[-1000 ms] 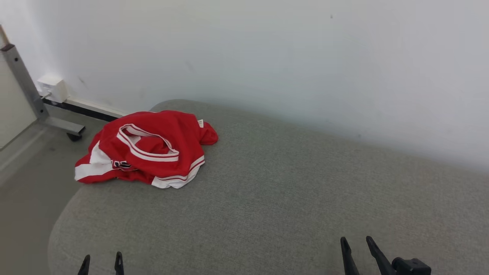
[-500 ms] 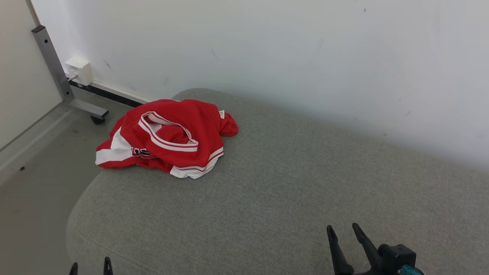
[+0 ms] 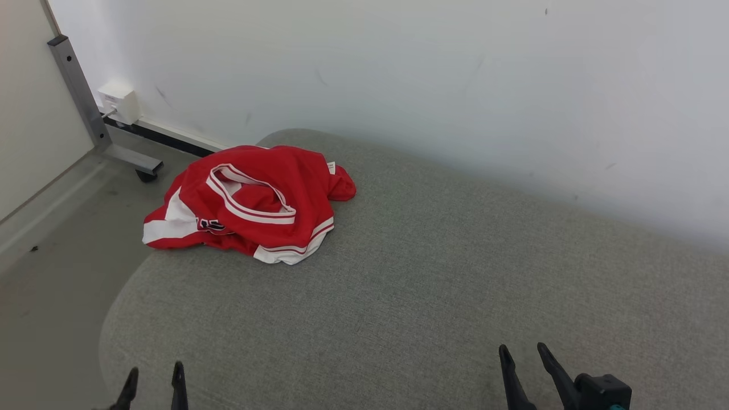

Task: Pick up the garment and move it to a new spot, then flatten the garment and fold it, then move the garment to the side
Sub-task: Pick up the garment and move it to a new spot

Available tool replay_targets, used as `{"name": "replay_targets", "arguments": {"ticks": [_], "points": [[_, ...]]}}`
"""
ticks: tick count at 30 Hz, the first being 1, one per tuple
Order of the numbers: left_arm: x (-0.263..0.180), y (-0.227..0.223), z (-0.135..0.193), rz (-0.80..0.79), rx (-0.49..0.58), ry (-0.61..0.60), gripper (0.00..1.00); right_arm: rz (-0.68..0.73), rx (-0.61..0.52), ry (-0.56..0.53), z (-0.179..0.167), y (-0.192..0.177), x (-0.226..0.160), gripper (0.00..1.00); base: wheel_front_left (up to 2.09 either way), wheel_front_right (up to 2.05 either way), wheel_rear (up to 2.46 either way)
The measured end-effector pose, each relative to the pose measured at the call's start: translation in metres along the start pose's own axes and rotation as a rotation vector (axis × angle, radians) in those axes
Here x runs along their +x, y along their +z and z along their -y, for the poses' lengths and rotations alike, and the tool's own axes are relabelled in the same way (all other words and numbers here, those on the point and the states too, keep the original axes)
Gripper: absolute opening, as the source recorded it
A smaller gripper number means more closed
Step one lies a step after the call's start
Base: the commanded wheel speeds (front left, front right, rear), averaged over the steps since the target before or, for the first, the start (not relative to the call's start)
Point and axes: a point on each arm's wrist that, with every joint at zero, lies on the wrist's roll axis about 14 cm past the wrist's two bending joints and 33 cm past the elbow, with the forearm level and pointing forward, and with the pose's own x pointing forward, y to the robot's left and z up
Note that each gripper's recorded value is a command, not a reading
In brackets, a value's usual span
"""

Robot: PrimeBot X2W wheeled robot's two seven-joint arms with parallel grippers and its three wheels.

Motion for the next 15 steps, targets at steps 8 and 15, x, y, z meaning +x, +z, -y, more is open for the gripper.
{"name": "replay_targets", "arguments": {"ticks": [8,15], "points": [[0.062,0.037,0.01,0.012,-0.062,-0.043,1.0,0.03,-0.059,0.035,-0.004,0.018,0.016,1.0,0.0,0.0,0.0],[0.129,0.068,0.03,-0.02,-0.084,-0.105,1.0,0.051,-0.074,0.061,-0.002,0.029,0.034,1.0,0.0,0.0,0.0]]}}
